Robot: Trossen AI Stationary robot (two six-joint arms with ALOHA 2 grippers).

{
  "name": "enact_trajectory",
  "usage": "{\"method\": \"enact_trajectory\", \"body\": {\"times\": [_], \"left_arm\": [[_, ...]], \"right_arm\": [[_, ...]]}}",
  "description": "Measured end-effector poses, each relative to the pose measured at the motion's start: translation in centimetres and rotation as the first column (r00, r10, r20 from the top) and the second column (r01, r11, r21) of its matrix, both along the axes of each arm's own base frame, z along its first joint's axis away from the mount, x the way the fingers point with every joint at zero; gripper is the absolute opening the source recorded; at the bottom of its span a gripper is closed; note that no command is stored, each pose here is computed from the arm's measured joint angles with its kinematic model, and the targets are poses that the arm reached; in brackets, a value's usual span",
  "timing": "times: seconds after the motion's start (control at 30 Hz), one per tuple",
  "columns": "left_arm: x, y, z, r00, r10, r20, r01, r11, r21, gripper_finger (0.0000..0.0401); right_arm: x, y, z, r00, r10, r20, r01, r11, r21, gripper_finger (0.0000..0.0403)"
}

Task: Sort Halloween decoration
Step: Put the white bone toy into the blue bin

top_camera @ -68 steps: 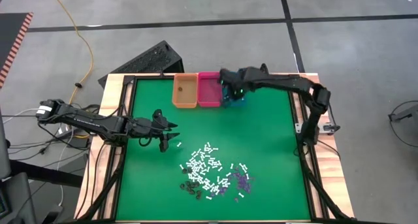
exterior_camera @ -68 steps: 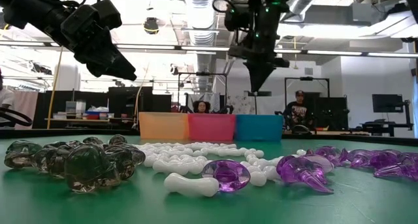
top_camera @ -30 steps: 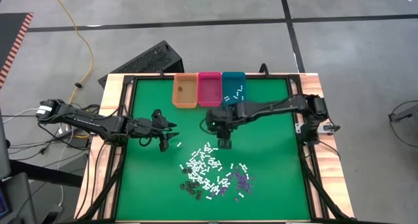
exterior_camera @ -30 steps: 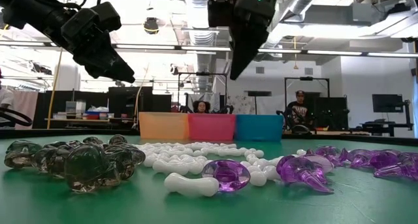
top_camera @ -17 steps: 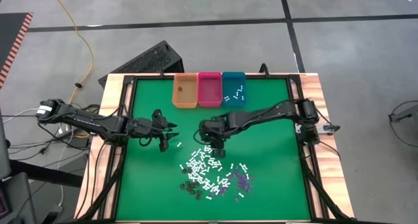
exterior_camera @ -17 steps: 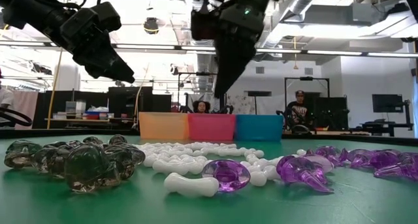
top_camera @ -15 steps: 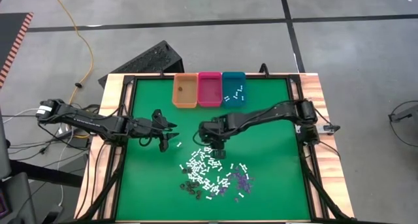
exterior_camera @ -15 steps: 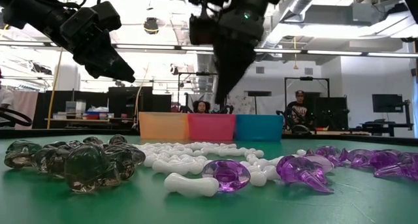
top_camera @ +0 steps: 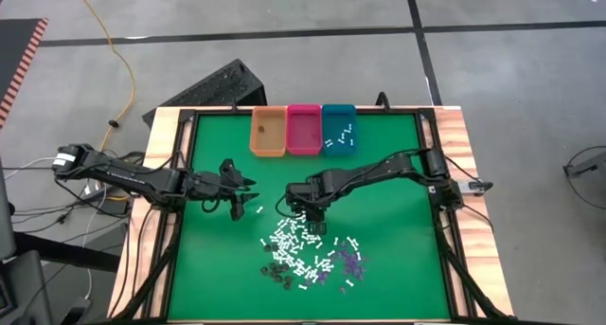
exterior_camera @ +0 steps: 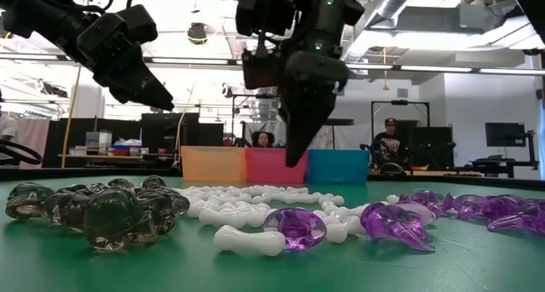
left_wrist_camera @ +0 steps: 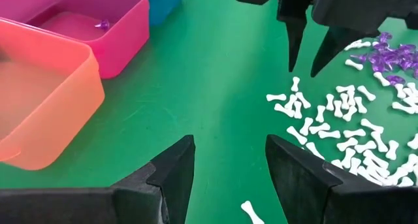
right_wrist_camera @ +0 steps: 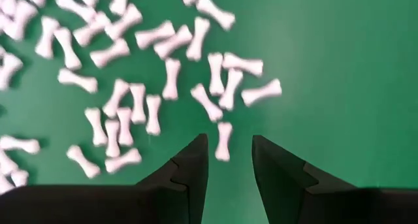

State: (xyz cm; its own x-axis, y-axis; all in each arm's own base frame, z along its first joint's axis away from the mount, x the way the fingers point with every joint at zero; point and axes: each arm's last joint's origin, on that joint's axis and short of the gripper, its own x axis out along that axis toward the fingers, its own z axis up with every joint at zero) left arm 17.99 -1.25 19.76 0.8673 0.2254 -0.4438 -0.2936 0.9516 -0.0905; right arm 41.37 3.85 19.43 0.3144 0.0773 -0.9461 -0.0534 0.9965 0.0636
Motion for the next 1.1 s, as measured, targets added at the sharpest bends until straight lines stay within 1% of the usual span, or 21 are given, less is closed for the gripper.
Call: {"method": "enact_trajectory", "body": {"times": [0.17, 0.47, 0.77, 0.87, 1.1], "left_arm": [[0.0, -0.1, 0.0, 1.0, -0.013, -0.003, 0.013, 1.0, -0.007, 0.0179], [0.0, -0.1, 0.0, 1.0, -0.008, -0.003, 0.008, 1.0, -0.015, 0.0179], [0.0, -0.1, 0.0, 1.0, -0.007, -0.001, 0.007, 1.0, -0.02, 0.0179], [0.0, -0.1, 0.0, 1.0, -0.007, -0.001, 0.007, 1.0, -0.022, 0.0179], [0.0, -0.1, -0.1, 1.0, -0.008, -0.002, 0.008, 1.0, -0.026, 0.0179]], "right_arm": [[0.2, 0.2, -2.2, 0.997, 0.01, -0.071, -0.01, 1.0, 0.0, 0.0147], [0.5, -0.2, -2.6, 0.998, 0.002, -0.07, -0.002, 1.0, -0.002, 0.0145], [0.6, -0.1, -2.6, 0.998, 0.006, -0.059, -0.006, 1.0, -0.004, 0.0119], [0.6, -0.2, -2.6, 0.999, -0.001, -0.051, -0.001, 1.0, -0.026, 0.011], [0.6, 0.3, -2.6, 0.998, 0.009, -0.055, -0.011, 0.999, -0.039, 0.0068]]}}
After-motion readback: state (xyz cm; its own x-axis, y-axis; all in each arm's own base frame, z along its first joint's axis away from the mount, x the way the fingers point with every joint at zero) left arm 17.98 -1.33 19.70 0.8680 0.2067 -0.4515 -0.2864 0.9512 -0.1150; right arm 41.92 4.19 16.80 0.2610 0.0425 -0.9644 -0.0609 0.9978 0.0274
